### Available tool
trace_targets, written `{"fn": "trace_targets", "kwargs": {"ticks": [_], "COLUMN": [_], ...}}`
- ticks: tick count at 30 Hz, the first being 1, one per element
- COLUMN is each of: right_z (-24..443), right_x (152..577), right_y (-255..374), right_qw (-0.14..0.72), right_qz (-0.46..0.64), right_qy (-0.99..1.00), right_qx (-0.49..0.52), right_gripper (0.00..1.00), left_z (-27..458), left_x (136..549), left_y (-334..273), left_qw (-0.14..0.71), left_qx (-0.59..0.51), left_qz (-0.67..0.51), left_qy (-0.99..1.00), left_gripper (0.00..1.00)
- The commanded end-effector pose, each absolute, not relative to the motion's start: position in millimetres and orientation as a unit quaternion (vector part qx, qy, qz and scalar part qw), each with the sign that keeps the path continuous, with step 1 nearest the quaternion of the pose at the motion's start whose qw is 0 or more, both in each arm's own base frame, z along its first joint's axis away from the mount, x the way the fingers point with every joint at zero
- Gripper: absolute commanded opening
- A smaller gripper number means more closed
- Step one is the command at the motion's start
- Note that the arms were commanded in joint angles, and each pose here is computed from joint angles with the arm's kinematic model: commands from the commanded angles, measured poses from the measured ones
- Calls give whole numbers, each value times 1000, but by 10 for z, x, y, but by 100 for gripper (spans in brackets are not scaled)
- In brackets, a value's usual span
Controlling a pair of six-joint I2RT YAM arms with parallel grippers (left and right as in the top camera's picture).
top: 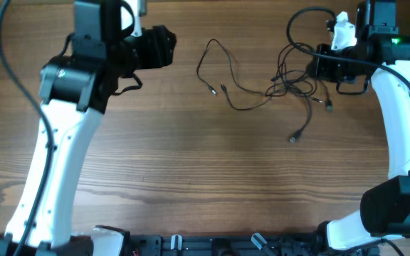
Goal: Untangle cables
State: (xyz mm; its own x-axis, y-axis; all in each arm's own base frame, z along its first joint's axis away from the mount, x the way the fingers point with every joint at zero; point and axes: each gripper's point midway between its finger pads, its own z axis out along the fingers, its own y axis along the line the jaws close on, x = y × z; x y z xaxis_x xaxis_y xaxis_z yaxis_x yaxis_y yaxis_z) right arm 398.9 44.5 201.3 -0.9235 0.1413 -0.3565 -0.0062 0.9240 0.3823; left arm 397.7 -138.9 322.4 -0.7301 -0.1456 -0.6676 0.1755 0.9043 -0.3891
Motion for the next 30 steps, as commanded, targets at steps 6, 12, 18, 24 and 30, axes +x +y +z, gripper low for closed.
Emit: {"fn": "trace_targets", "kwargs": {"ticks": [6, 12, 18, 24, 30], "right_z": [2744, 2895, 3248, 3567, 3543], "right_x": [3815, 3759, 3514, 3231, 3100], "right_y": [814, 886, 1160, 1173, 1180], "right_qw": [272, 281, 288, 326, 312], "right_qz": [299, 323, 412, 405, 405], "right_qy": [914, 903, 859, 847, 852], "right_qx": [-39, -41, -94, -113, -114], "right_gripper": [4, 4, 4, 4, 4], "left_z": [2485, 2303, 2277, 2069, 2156], "left_x": [3905, 3360, 3238, 3462, 3771], "left_y": [-2356, -3076, -3259, -3151, -3107], "left_qw": [231, 218, 231, 246, 301], "left_qx": [225, 426, 481, 486, 478], "left_qz": [-373, -373, -358, -291, -263], "left_qy": [870, 795, 766, 787, 782], "left_gripper": [54, 55, 39, 56, 54]}}
